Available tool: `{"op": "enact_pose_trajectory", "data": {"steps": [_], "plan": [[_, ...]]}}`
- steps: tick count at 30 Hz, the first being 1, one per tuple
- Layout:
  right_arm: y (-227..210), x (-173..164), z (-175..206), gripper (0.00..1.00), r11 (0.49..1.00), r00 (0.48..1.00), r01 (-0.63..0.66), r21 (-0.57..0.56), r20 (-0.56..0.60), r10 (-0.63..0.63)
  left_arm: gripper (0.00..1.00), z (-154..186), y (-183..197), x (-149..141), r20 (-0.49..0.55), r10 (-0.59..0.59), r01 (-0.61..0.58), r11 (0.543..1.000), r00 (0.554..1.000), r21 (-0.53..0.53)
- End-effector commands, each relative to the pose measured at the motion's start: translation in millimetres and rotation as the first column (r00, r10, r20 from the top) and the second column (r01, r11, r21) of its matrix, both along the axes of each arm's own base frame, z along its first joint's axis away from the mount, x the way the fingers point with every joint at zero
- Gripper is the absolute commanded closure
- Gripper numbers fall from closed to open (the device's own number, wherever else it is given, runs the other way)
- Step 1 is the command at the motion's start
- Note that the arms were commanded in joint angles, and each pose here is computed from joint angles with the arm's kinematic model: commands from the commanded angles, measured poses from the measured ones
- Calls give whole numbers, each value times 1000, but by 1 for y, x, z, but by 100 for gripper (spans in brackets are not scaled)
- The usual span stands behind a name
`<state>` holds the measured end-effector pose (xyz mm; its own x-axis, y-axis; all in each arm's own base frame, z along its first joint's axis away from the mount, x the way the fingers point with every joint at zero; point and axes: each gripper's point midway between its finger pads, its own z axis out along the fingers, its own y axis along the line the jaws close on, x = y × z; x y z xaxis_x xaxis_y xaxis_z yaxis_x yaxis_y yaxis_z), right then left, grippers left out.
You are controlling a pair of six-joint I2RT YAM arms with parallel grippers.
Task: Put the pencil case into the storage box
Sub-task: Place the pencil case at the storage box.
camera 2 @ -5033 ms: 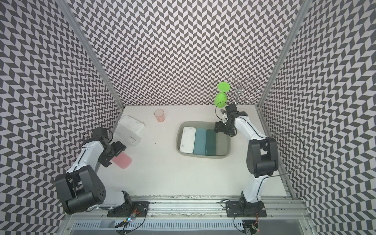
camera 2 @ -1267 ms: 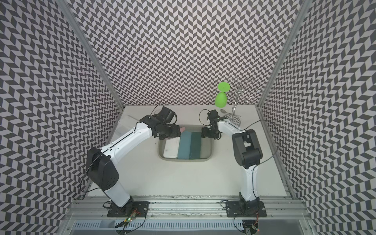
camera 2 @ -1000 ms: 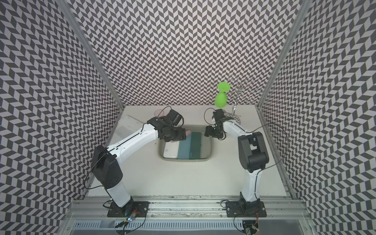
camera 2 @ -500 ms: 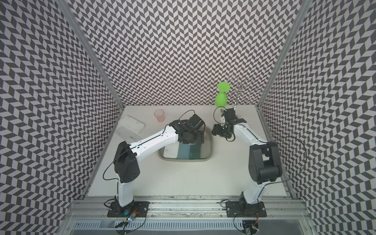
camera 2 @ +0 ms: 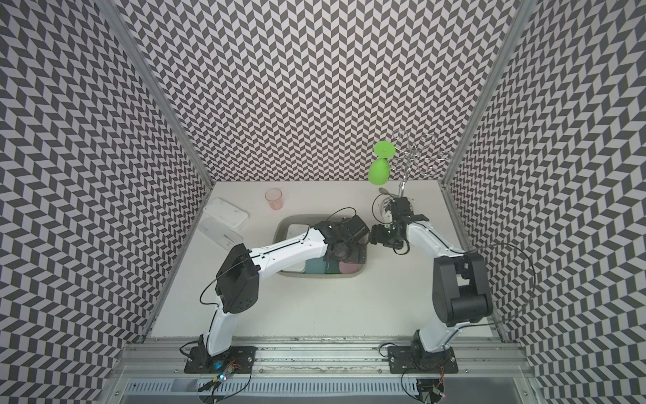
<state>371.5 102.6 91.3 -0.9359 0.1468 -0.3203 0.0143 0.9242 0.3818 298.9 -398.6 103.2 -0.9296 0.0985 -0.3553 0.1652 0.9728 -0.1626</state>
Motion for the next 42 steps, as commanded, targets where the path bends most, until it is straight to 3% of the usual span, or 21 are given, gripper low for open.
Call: {"op": "enact_pose_trajectory", "data": {"steps": [1,5,8,12,15,32,37,40,42], "plan": [[2,11,22,27,1000,996,-13,23,90,11,0,35,20,11,72,46,-47,999,996,8],[4,16,30,27,999,995,-16,28,103,13,0,67,64,34,124,133,-134,991,983,-2],[6,19,34,27,999,994,-17,35,110,13,2,71,103,50,137,188,-190,982,973,-1],[6,19,31,27,999,995,-16,38,101,12,15,59,129,64,129,184,-187,982,974,12],[7,18,29,27,999,995,-18,39,97,15,23,51,122,67,120,141,-145,989,983,24],[28,26,35,28,997,991,-64,37,117,60,22,-32,78,66,-5,52,-51,997,999,62],[31,21,27,28,997,993,-72,38,101,67,22,-39,61,72,-15,27,-26,998,1000,51],[36,17,23,31,995,992,-90,38,97,86,22,-35,49,75,-4,1,-1,999,1000,49],[40,16,24,39,994,990,-102,34,102,98,22,-35,44,74,-6,-11,11,999,1000,51]]}}
